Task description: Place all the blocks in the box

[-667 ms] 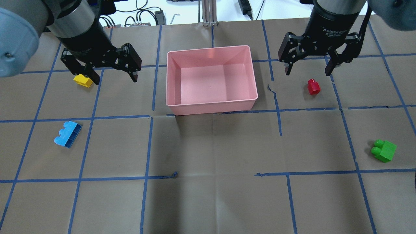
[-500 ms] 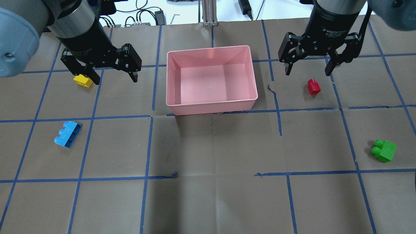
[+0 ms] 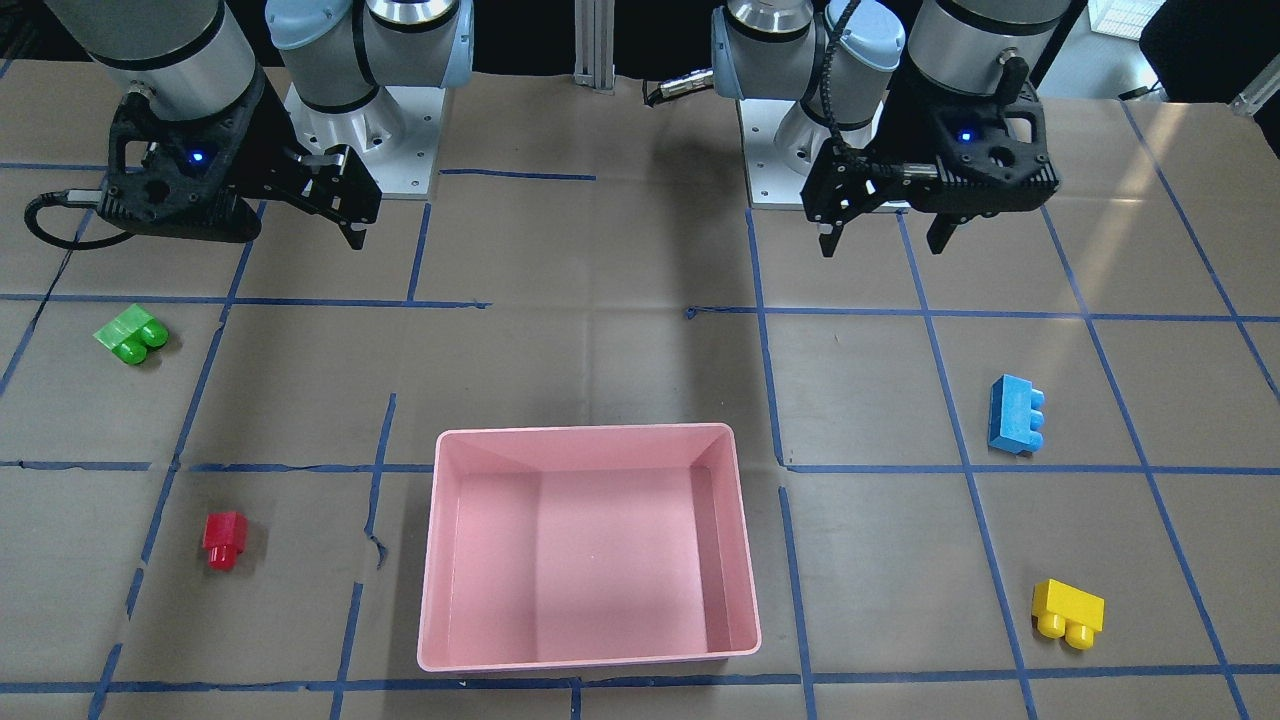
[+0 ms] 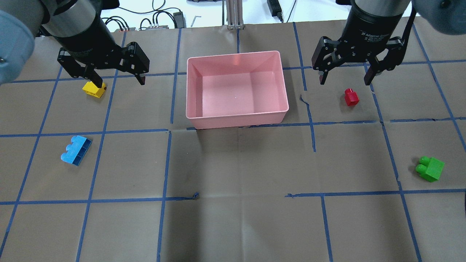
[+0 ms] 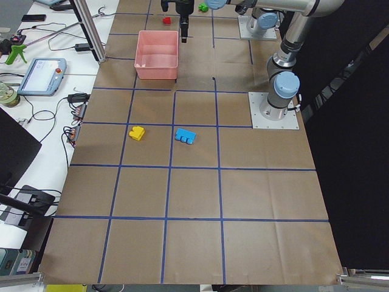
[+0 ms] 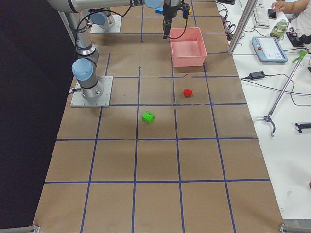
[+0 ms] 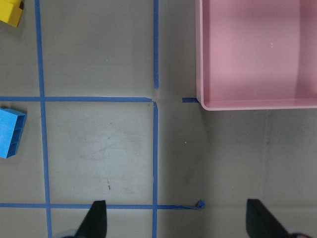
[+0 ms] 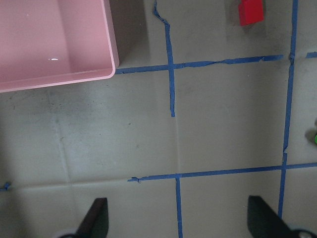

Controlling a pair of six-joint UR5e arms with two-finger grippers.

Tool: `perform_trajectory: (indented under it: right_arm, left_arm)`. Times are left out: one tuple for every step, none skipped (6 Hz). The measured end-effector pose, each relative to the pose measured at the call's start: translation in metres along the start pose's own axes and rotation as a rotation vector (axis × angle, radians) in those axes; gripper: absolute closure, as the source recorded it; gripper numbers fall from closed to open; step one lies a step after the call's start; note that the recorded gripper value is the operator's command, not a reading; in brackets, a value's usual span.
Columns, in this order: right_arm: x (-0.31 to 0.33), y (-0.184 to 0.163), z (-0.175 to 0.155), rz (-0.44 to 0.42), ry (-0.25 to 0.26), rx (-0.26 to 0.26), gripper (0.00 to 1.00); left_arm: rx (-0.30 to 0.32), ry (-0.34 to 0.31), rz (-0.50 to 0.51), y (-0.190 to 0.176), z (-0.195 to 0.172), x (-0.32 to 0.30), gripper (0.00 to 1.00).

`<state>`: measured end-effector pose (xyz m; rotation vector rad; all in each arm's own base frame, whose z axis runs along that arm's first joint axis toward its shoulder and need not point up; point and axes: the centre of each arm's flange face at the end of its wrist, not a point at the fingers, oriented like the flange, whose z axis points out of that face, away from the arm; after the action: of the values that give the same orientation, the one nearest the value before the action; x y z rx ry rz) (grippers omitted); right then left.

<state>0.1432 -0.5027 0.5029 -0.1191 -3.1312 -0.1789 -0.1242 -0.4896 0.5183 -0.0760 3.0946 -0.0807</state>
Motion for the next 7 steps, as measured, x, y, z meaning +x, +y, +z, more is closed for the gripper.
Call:
perform_trajectory:
  right_arm:
    - [0.0, 0.0, 0.0, 0.0, 0.0, 0.0, 0.0]
    - [0.0, 0.0, 0.0, 0.0, 0.0, -0.001, 0.0]
    - [0.0, 0.0, 0.001, 0.001, 0.0, 0.0, 0.0]
    - [0.001, 0.0, 0.001, 0.003, -0.001, 0.0, 0.0]
    - [0.002, -0.002, 0.001, 0.008, -0.002, 0.001, 0.0]
    - [0.004, -0.004, 0.002, 0.013, -0.002, 0.0, 0.0]
    - [0.011, -0.01, 0.002, 0.003, 0.0, 0.012, 0.0]
  left_arm:
    - [-0.003, -0.037, -0.019, -0.001, 0.001, -0.028, 0.01]
    - [-0.026, -0.052, -0.054, -0.006, 0.009, -0.067, 0.01]
    - [-0.069, -0.051, -0.106, -0.009, 0.023, -0.117, 0.01]
    - [-0.122, -0.036, -0.135, -0.01, 0.045, -0.168, 0.01]
    - [-0.151, -0.015, -0.1, -0.014, 0.07, -0.205, 0.01]
    - [-0.159, -0.003, 0.011, -0.026, 0.099, -0.228, 0.01]
    - [-0.159, 0.006, 0.119, -0.035, 0.134, -0.249, 0.02]
